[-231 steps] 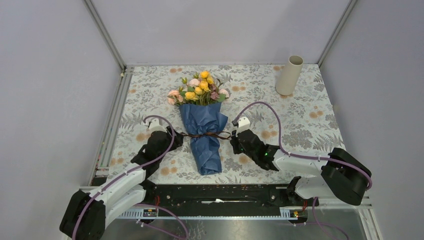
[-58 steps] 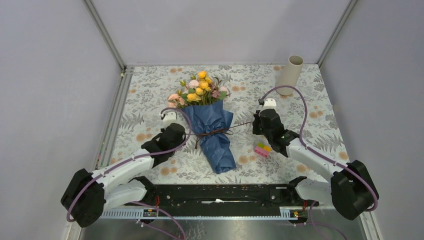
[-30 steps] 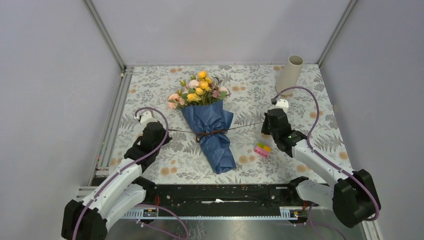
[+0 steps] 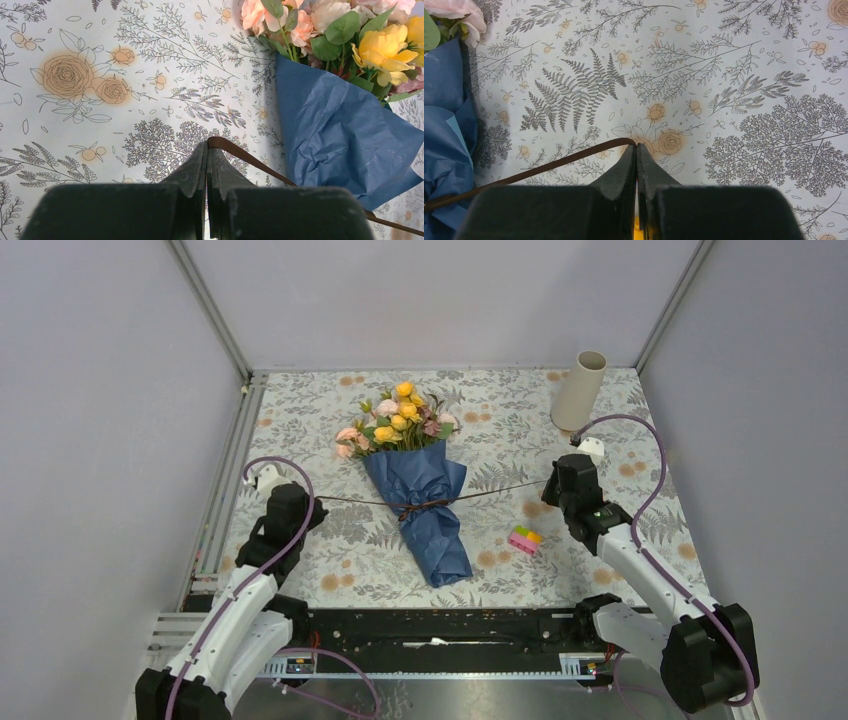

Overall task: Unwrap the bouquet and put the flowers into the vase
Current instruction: Untie the ribbon from the wrapping paper.

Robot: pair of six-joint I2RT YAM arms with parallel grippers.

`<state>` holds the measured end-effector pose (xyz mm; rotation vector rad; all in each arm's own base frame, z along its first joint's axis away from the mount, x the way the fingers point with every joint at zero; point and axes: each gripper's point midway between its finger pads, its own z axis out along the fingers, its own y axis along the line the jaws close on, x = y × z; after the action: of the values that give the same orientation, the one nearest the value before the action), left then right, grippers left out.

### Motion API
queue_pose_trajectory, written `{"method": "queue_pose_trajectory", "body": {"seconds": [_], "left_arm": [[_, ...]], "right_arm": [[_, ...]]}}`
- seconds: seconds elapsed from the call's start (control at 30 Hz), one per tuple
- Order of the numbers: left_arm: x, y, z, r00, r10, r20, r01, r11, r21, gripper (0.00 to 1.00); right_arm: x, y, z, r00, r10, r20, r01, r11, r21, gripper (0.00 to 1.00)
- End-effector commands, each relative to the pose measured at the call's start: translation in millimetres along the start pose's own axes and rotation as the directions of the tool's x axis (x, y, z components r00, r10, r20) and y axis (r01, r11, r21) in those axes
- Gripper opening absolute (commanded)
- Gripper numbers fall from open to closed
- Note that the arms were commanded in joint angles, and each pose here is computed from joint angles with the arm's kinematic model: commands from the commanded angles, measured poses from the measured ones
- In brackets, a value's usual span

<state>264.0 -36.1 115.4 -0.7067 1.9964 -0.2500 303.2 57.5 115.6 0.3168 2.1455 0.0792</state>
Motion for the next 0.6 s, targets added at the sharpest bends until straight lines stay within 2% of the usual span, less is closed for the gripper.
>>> {"method": "queue_pose_trajectory", "body": {"seconds": [0.0, 0.57], "left_arm": [[-6.6, -5.7, 0.3, 1.0, -0.016, 0.022, 0.016, 1.0, 0.027, 0.0], [-14.9, -0.8, -4.1, 0.998, -0.031, 0.048, 0.031, 0.999, 0.009, 0.0]], "right_arm": [[-2.8, 0.3, -2.8, 1.0, -0.001, 0.008, 0.001, 1.0, -0.013, 0.0], [-4.8, -5.1, -1.3, 1.0, 0.002, 0.017, -0.002, 1.0, 0.019, 0.0]]}}
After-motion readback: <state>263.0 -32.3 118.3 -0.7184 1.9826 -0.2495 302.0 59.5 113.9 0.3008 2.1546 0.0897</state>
